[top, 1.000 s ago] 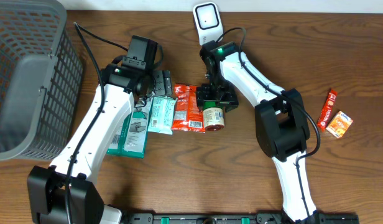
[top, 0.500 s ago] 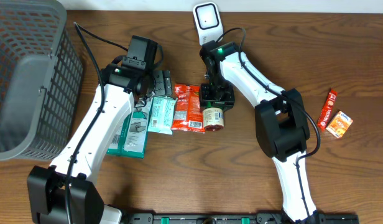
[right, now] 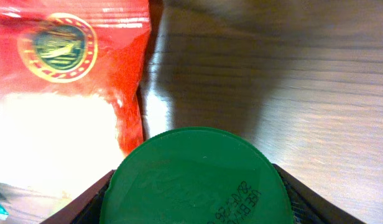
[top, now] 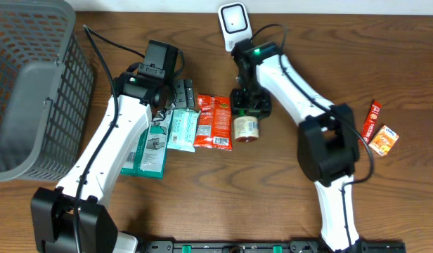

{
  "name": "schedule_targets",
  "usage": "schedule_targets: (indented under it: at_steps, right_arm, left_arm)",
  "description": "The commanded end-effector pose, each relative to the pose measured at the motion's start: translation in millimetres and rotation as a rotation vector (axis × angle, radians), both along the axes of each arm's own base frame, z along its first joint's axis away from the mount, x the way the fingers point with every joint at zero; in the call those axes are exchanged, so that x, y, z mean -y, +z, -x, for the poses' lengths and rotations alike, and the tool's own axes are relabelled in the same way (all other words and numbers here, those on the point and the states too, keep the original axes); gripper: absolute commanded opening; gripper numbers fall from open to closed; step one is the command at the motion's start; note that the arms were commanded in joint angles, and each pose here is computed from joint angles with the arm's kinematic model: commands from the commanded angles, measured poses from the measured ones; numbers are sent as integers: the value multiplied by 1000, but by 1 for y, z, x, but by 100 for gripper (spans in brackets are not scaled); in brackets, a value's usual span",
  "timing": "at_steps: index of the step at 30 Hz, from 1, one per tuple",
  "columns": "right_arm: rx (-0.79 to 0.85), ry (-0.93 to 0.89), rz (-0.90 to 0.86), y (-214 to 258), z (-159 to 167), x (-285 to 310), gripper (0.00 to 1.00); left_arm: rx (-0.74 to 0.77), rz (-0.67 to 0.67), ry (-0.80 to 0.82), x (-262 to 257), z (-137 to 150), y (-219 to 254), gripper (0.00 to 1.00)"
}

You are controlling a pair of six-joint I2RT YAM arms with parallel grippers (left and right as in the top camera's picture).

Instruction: Scan the item barcode

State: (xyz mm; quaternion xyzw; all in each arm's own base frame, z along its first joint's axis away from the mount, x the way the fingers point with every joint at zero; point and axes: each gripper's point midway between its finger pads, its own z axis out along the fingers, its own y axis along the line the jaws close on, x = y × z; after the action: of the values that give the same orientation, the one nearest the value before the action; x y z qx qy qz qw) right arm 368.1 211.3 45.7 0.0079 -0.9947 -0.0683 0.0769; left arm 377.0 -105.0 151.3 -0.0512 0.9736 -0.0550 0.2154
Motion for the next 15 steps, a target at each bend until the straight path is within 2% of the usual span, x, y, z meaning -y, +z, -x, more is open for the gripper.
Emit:
schedule_targets:
  at_steps: [1,9,15]
  right_arm:
    - [152,5,50,45,-16,21,38]
    - [355,-26,133,108,-24,44,30]
    - [544,-80,214,166,-9,64,27]
  left_arm:
    - [-3,-13,18,-4,0,-2,88]
    - [-3,-12,18,-4,0,-2,87]
    - [-3,-13,18,-4,0,-2,88]
